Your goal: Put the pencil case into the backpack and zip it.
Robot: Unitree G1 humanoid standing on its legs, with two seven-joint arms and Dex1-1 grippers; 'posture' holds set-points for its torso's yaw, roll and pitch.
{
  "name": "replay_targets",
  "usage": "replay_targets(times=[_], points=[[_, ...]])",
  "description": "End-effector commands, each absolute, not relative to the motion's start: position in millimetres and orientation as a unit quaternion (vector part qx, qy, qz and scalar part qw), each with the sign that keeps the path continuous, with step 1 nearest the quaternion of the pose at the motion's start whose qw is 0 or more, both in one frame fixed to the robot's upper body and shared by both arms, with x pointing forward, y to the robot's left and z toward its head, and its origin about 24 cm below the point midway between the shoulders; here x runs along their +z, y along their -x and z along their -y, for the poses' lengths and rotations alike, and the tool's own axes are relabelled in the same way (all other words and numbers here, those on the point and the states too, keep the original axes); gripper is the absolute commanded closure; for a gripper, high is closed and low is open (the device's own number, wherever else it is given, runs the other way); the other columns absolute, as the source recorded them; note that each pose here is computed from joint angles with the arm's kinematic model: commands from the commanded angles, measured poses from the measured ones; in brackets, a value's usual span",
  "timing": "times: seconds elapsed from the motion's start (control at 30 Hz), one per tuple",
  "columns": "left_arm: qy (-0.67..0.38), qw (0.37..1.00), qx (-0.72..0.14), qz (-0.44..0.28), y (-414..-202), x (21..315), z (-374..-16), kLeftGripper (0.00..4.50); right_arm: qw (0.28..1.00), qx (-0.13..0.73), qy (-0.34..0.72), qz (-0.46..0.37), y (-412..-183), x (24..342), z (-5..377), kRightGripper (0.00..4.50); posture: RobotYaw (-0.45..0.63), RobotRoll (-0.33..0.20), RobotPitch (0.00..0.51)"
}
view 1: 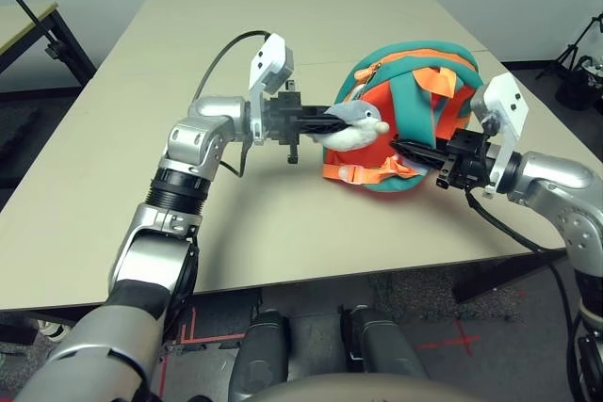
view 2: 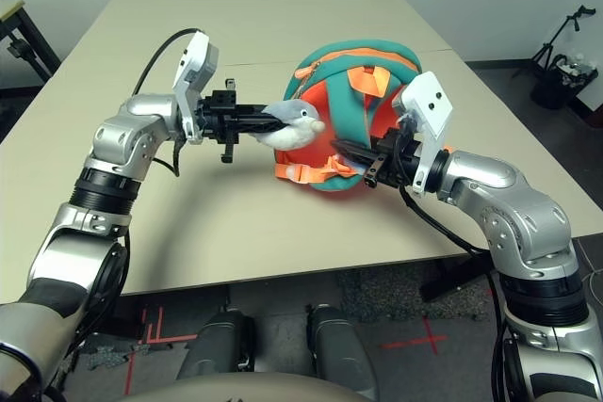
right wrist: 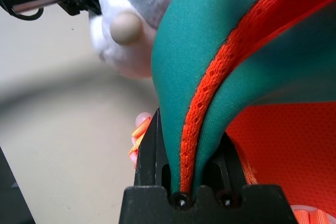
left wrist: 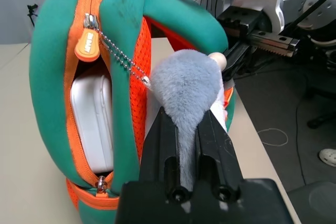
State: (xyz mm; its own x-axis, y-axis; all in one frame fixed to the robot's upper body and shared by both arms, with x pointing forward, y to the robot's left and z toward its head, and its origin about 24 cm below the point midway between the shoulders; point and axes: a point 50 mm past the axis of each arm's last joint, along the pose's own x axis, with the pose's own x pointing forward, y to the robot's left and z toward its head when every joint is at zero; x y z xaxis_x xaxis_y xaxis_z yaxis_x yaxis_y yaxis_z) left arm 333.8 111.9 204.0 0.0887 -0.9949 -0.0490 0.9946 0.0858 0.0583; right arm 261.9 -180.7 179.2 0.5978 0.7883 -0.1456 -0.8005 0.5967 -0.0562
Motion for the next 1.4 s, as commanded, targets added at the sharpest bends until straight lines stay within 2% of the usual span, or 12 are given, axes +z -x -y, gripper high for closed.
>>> replay_targets(times=[0.03,0.27,0.5,0.7,1.03,1.17,1.3,1.4], points=[[-0.035,0.746,-0.664,0.02,-335.4,218.9,-123.6,4.46,0.887,0.456,0.056,-0.055,-262.5,177.5,177.1,4.33,0.04,0.0,0.051],[-0.034,0.782,-0.62,0.055,-339.8,242.2,-153.5,4.46,0.885,0.459,0.057,-0.053,-265.1,178.5,175.3,4.33,0.06,0.0,0.048],[-0.022,0.81,-0.582,0.063,-341.8,247.7,-178.1,4.46,0.886,0.458,0.059,-0.055,-267.1,178.2,175.1,4.33,0.06,0.0,0.049],[-0.068,0.83,-0.552,-0.033,-342.3,201.7,-192.9,4.46,0.886,0.456,0.059,-0.058,-267.7,177.1,174.0,4.33,0.06,0.0,0.055],[-0.022,0.835,-0.531,-0.143,-331.1,117.4,-191.7,4.46,0.885,0.459,0.056,-0.06,-266.6,174.4,169.8,4.33,0.05,0.0,0.059],[-0.014,0.83,-0.532,-0.165,-326.3,104.2,-191.3,4.46,0.885,0.458,0.059,-0.059,-267.0,174.7,169.6,4.33,0.05,0.0,0.06],[-0.016,0.831,-0.531,-0.164,-326.3,107.6,-193.4,4.46,0.885,0.458,0.062,-0.059,-268.0,175.3,170.0,4.33,0.05,0.0,0.061],[0.003,0.837,-0.522,-0.162,-328.9,118.0,-199.8,3.45,0.886,0.455,0.07,-0.062,-269.0,175.4,171.7,4.33,0.05,0.0,0.06]])
